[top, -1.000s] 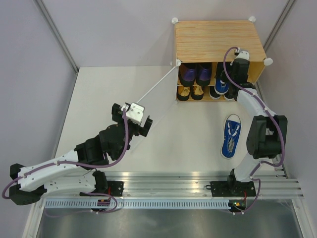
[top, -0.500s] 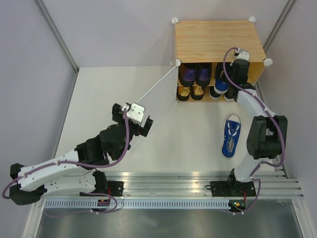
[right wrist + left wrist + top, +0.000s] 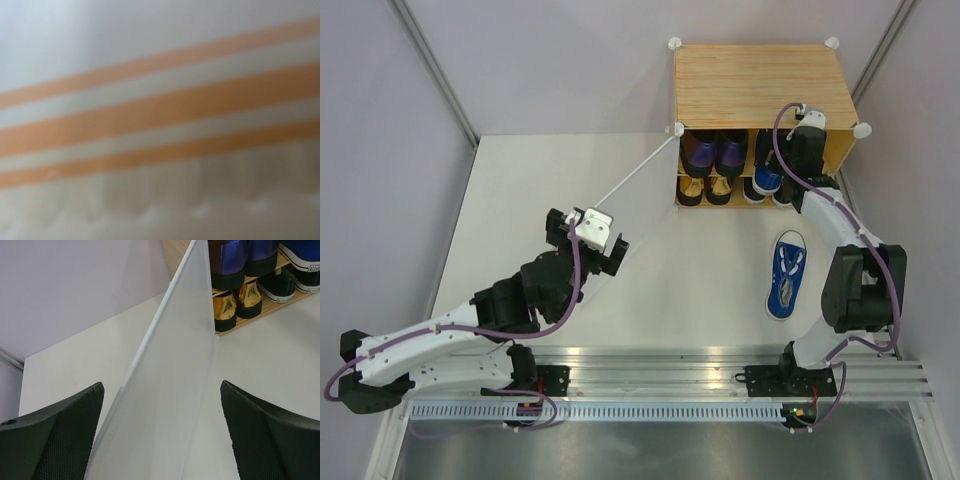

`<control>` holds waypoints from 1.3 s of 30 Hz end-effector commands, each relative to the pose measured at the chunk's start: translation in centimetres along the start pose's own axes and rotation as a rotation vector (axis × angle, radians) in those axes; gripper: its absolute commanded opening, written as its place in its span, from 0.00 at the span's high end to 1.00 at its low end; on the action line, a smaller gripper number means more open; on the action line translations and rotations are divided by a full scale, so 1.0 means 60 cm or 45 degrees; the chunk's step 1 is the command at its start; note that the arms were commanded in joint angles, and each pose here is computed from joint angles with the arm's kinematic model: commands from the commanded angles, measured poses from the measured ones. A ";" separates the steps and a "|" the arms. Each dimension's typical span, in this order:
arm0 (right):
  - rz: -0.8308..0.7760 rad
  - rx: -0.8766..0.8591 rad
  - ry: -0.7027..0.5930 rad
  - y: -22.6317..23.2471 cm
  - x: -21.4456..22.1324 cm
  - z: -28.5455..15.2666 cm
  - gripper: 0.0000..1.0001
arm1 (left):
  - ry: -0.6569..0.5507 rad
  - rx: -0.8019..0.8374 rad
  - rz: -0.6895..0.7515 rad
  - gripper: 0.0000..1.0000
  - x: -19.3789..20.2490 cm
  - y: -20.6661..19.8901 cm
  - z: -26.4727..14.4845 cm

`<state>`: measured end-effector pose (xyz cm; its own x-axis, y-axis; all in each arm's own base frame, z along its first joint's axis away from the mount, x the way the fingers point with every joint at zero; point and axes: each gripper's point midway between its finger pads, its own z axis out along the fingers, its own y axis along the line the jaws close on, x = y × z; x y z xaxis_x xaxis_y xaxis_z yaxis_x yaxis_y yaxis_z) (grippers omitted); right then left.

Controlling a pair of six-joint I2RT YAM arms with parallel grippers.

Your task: Place and organize the shoes in the shoe cabinet

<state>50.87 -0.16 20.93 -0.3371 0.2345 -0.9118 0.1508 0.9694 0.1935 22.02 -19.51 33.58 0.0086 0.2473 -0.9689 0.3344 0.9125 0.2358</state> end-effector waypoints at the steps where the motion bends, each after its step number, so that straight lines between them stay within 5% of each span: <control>1: 0.037 -0.111 -0.274 0.039 -0.128 -0.058 0.16 | -0.038 -0.019 -0.009 0.00 -0.021 0.014 -0.004; 9: -0.002 -0.137 -0.373 0.044 -0.157 -0.082 0.18 | -0.046 -0.020 -0.020 0.00 -0.024 0.018 -0.007; 22: -0.217 -0.148 -0.394 0.024 -0.081 -0.063 0.19 | -0.050 -0.011 -0.025 0.00 -0.025 0.017 -0.008; 39: -0.134 -0.160 -0.383 0.039 -0.134 -0.097 0.19 | -0.046 -0.010 -0.022 0.00 -0.024 0.014 -0.006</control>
<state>48.95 0.26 27.02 -0.1099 0.0926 -0.9896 0.0251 0.9956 0.0904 21.89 -19.15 33.98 0.0144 0.2323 -0.9725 0.3334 0.9159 0.2237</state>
